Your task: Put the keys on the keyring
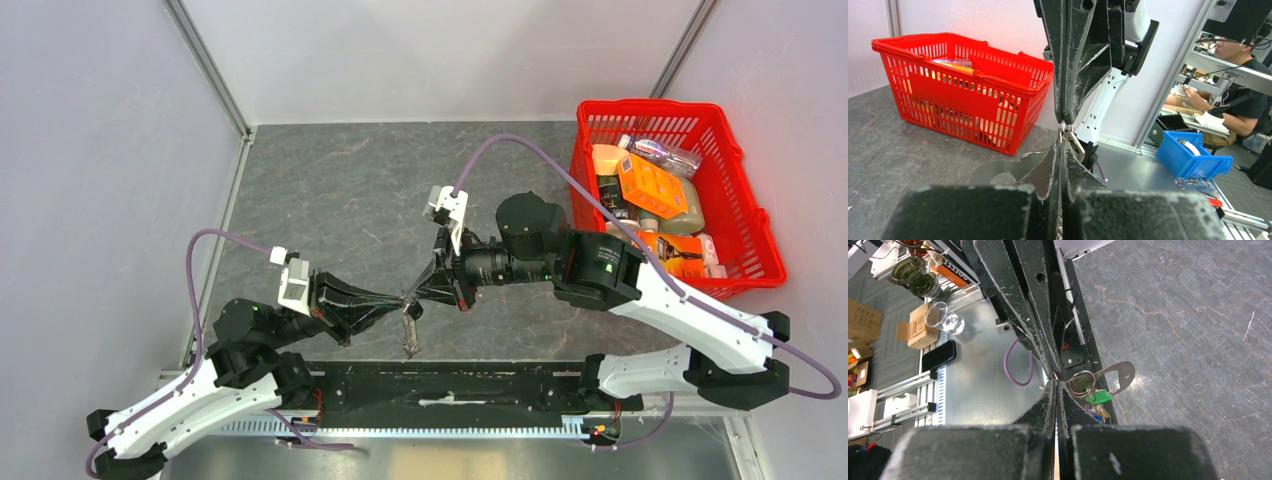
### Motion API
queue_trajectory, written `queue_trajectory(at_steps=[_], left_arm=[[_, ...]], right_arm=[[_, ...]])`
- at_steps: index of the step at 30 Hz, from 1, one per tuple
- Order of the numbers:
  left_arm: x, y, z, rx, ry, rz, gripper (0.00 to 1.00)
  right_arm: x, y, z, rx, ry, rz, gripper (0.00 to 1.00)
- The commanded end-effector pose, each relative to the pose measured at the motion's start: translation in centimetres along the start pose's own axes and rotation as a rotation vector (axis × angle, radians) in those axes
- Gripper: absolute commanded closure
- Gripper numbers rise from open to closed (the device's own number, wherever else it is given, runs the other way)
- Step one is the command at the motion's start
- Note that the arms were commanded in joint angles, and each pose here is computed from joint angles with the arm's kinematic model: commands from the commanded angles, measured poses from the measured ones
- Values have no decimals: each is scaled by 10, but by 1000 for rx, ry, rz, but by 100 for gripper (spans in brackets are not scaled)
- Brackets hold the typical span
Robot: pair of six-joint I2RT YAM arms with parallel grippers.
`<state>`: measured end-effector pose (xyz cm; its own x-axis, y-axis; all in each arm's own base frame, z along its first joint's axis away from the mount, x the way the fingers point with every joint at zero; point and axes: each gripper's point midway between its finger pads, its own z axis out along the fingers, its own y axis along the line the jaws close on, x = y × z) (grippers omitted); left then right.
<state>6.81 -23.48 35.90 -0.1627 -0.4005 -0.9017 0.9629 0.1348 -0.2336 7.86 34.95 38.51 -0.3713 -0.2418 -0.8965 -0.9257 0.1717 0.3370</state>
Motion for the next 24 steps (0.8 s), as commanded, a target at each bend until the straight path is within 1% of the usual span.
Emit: queue_trajectory(at_steps=[1,10,15,24], left_arm=[[-13,-1,0,6,-47,53,98],[-15,-4,-2,14,-52,54,98],[-17,-5,-2,18,-57,54,98],[-20,-5,-2,10,-65,48,98]], right_arm=[[-17,0,2,15,-65,-8,100],[-21,-8,-3,66,-89,-13,100],[-17,-13,-4,92,-81,-14,100],[-16,-10,-9,82,-85,-19,100]])
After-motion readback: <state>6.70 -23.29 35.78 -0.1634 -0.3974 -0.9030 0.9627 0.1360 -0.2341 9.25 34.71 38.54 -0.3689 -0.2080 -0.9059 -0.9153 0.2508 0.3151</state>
